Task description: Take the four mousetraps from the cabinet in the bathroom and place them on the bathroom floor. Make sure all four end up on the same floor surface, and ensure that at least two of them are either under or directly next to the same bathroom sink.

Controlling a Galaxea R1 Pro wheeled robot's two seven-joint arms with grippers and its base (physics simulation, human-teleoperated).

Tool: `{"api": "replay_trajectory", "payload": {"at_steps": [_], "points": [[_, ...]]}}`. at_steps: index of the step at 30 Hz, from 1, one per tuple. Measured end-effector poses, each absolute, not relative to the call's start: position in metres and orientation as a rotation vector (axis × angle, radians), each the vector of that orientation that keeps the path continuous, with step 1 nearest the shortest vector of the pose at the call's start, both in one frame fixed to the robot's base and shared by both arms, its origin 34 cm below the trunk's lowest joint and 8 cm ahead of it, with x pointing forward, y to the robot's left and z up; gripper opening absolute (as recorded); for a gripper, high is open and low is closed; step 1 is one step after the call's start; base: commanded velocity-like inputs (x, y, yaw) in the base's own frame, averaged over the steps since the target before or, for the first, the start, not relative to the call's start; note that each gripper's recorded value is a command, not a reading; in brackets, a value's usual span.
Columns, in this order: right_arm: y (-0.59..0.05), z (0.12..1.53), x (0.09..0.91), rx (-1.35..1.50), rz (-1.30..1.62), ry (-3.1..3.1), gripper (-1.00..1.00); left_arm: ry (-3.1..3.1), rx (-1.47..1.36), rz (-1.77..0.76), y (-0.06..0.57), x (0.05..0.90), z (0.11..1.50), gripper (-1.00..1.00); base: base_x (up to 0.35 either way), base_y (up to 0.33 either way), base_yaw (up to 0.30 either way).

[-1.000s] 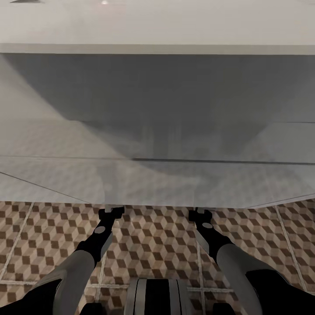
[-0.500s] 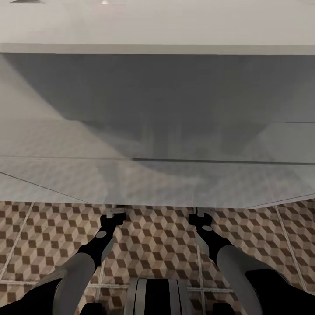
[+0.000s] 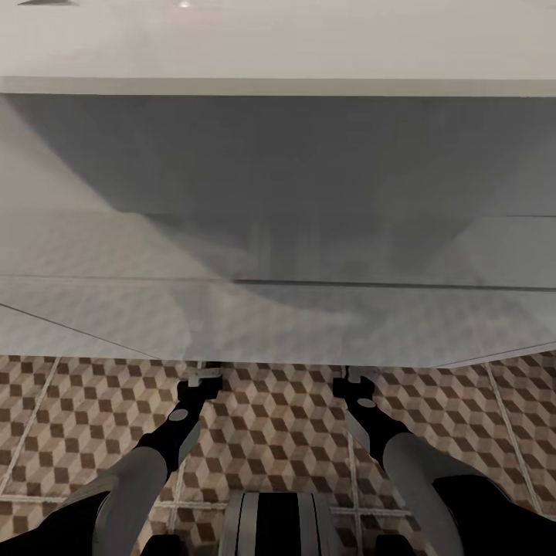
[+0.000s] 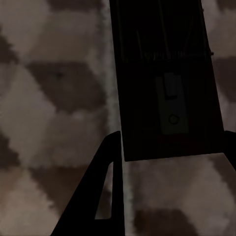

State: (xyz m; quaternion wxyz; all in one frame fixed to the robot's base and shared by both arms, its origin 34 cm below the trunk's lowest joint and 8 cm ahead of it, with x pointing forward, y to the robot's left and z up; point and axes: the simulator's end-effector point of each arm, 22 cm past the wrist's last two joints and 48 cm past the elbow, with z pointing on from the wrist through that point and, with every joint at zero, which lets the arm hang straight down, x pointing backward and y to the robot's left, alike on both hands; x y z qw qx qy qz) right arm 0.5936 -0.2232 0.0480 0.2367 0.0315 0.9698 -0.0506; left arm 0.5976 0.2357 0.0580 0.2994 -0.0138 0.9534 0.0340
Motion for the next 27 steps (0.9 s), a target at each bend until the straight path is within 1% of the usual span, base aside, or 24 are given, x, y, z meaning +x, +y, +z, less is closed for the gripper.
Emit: {"api": "replay_trajectory", "payload": {"at_steps": [27], "points": [[-0.211,0.043,0.588,0.076,-0.068,2.695,-1.0,2.531,-0.037,0.09,0.236,0.598,0.058,-1.0,0.0,0.0,0.0]]}}
